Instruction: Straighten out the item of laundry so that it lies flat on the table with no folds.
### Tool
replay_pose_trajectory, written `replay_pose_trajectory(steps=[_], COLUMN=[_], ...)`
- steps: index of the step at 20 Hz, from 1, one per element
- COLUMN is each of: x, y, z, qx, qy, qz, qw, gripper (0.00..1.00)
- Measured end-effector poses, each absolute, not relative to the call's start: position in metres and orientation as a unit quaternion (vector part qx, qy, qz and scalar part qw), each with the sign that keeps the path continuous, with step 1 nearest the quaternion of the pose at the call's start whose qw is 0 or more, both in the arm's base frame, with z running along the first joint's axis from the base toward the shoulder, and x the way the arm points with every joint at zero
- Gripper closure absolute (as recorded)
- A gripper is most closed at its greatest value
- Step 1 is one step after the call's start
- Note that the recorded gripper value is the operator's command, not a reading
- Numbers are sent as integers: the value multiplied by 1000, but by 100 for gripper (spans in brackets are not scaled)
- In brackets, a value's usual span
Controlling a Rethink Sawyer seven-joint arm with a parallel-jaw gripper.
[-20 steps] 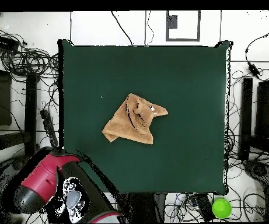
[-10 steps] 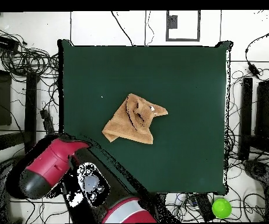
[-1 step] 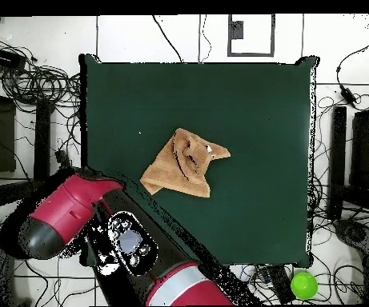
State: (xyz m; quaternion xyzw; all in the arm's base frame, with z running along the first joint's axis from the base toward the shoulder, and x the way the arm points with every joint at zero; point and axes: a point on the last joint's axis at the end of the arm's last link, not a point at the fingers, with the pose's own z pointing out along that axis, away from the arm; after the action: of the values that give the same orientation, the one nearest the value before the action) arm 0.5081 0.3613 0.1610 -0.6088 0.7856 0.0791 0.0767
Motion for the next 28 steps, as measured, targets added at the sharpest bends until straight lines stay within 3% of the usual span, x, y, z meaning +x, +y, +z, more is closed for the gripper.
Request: replay_pose_trajectory(steps=[16, 28], x=[557, 610], y=[360, 314], z=[204, 240], qx=[-628, -647], qy=[774, 758], qz=[60, 36], qw=[54, 78], gripper=[0, 0])
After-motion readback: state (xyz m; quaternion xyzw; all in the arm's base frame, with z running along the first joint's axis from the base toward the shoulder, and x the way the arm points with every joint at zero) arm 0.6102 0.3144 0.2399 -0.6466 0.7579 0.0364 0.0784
